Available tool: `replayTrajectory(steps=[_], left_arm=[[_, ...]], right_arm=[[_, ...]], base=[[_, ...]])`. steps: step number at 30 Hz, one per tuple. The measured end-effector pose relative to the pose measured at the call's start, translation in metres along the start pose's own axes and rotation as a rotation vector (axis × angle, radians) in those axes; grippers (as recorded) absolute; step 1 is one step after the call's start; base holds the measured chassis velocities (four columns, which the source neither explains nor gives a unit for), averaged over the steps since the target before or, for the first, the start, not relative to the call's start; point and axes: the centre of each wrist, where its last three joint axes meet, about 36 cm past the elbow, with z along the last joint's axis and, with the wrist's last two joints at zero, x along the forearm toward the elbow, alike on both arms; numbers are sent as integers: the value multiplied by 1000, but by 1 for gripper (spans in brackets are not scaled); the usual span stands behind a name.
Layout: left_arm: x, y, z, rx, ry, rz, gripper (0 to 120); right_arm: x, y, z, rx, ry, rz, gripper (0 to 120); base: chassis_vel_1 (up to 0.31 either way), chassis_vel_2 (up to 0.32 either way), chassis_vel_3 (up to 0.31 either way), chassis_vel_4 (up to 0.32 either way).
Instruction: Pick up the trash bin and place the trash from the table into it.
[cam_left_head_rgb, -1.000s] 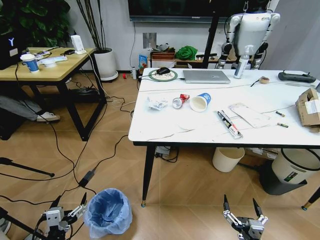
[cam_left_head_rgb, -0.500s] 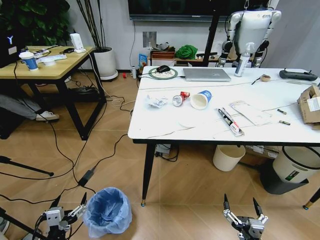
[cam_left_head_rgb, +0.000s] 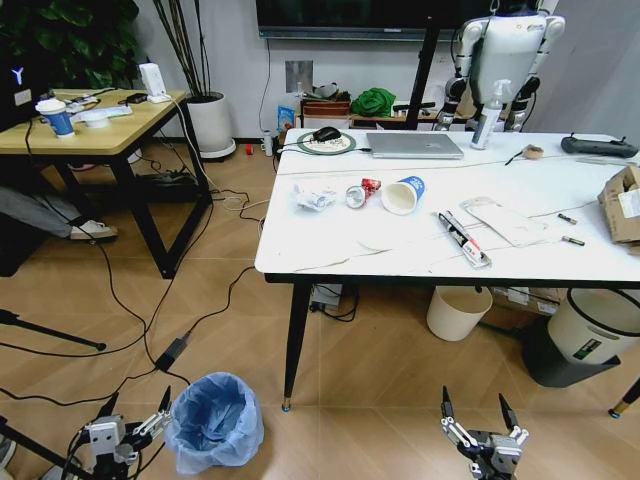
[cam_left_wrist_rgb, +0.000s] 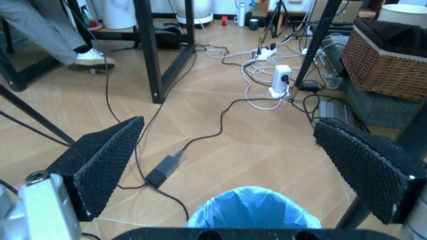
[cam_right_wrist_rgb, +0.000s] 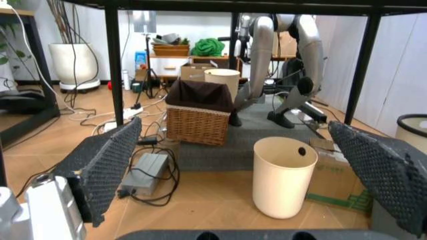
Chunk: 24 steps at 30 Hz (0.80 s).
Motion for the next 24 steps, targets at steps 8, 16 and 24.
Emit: replayTrajectory(steps=[8, 16, 24], left_arm=[[-4, -1, 4, 6, 9, 8, 100], [-6, 1, 1, 5, 9, 16, 100], [-4, 1, 2, 8, 14, 14, 100]], right_arm=[[6, -1, 2, 10, 8, -2, 100], [6, 0, 3, 15, 10, -12, 100], [7, 1, 4, 15, 13, -17, 100]], base=[[0, 0, 0, 0], [0, 0, 0, 0], [0, 0, 0, 0]])
